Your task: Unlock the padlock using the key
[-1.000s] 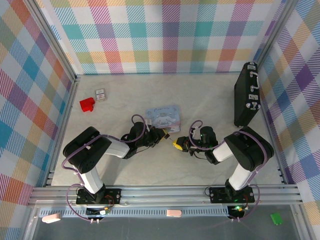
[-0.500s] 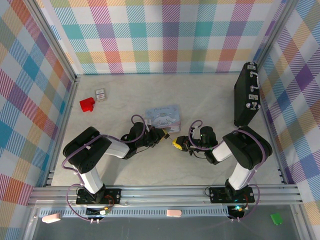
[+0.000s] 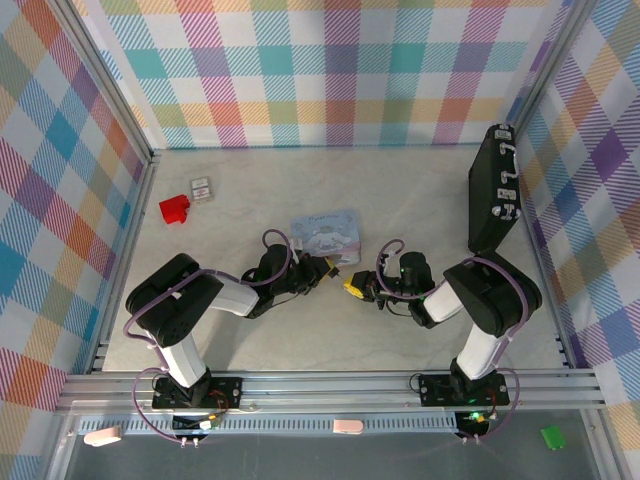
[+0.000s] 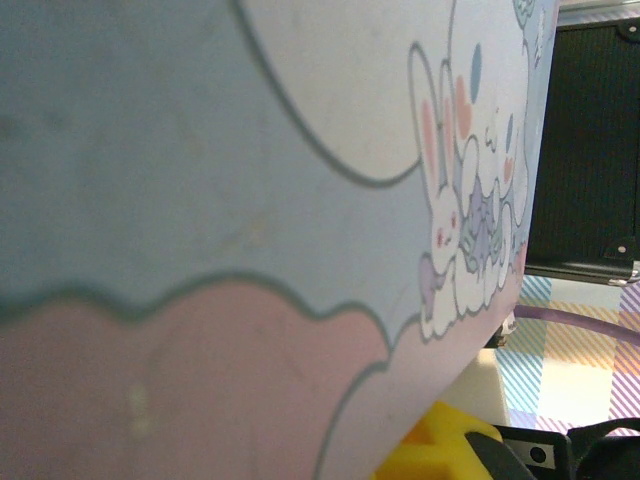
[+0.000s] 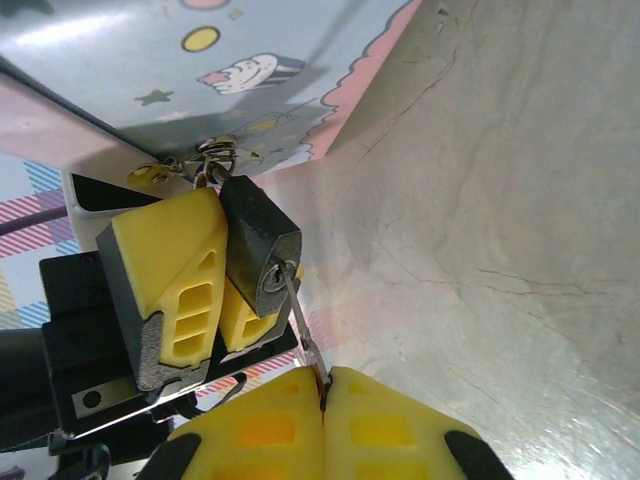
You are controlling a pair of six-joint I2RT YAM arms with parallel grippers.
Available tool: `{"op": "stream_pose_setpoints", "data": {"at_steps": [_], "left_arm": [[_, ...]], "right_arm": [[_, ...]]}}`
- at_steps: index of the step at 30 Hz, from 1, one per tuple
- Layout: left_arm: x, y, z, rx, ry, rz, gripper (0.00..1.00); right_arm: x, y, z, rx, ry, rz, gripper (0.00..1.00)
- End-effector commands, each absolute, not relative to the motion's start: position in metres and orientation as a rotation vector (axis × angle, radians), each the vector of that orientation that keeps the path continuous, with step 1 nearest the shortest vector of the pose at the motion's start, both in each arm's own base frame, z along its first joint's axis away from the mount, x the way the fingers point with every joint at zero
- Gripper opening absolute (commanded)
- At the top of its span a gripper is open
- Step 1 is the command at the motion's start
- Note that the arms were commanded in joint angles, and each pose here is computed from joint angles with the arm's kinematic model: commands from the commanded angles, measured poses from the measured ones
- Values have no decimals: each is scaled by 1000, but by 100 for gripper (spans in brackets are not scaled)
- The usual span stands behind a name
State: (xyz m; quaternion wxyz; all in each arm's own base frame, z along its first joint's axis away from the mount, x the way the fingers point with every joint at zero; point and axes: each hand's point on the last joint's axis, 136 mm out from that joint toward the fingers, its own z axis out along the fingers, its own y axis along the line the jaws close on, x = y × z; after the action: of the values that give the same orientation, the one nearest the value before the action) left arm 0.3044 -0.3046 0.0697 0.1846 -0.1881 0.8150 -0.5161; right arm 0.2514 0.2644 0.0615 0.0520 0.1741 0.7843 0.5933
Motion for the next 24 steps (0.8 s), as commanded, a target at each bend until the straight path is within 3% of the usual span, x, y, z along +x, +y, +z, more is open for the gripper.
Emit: {"op": "stream_pose_setpoints", "data": {"at_steps": [1, 24], "left_arm": [[299, -293, 54, -652, 2354, -1437, 0], [296, -297, 75, -681, 2303, -1547, 0]], "right_arm": [[257, 267, 71, 492, 2344, 1844, 0], [264, 271, 69, 493, 2305, 1891, 0]]}}
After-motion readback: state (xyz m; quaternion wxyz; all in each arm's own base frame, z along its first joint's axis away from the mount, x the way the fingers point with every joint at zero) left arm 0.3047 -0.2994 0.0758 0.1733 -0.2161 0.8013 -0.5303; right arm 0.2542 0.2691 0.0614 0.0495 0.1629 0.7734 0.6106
